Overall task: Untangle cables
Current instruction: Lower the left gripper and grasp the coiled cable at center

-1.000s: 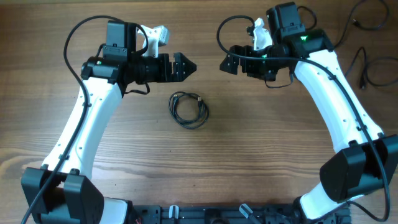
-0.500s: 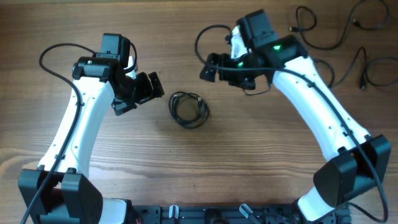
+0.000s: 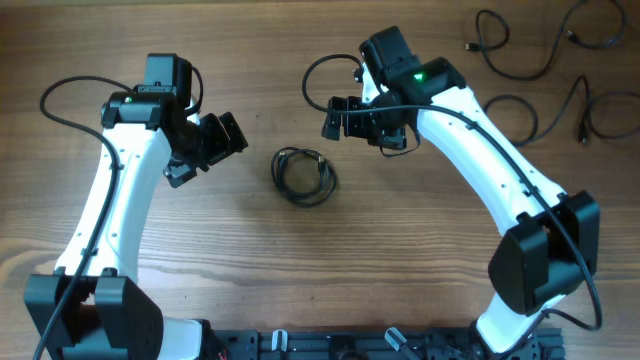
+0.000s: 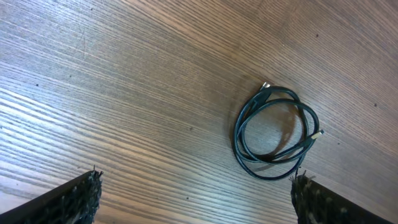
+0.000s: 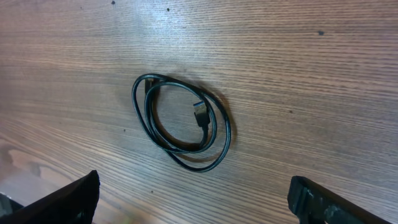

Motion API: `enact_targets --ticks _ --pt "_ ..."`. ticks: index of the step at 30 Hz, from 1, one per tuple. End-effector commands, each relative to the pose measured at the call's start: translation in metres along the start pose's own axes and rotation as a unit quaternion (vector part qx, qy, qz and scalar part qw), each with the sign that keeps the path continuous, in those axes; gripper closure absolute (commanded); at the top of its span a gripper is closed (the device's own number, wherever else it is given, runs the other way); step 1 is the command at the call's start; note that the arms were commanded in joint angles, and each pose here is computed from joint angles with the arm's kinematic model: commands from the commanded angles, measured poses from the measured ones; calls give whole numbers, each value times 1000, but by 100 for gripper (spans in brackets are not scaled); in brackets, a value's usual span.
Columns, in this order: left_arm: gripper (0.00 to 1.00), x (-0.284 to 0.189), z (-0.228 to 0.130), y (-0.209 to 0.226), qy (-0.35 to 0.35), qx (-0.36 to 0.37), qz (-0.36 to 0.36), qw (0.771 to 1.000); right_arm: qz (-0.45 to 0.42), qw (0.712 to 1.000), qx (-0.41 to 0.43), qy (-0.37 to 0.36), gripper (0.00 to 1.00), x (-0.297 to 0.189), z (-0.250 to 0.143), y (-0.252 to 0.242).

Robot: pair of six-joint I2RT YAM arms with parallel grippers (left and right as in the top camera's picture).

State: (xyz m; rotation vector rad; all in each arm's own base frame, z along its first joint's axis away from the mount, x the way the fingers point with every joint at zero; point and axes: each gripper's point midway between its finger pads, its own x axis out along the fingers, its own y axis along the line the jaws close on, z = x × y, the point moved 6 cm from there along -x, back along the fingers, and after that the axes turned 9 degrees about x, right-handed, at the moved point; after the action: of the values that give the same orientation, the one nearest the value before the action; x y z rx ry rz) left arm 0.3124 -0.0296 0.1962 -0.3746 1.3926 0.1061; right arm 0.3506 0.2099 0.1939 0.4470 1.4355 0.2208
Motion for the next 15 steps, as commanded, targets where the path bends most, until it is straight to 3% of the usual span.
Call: enact_targets --ticks 1,10,15 --pt "0 2 1 3 1 -9 9 1000 1 1000 9 22 0 11 -4 -1" --pt "0 1 4 2 -7 -7 6 1000 3 1000 6 14 0 11 -1 0" --pt "0 3 1 -10 -7 11 2 1000 -10 999 -1 -38 0 11 15 -1"
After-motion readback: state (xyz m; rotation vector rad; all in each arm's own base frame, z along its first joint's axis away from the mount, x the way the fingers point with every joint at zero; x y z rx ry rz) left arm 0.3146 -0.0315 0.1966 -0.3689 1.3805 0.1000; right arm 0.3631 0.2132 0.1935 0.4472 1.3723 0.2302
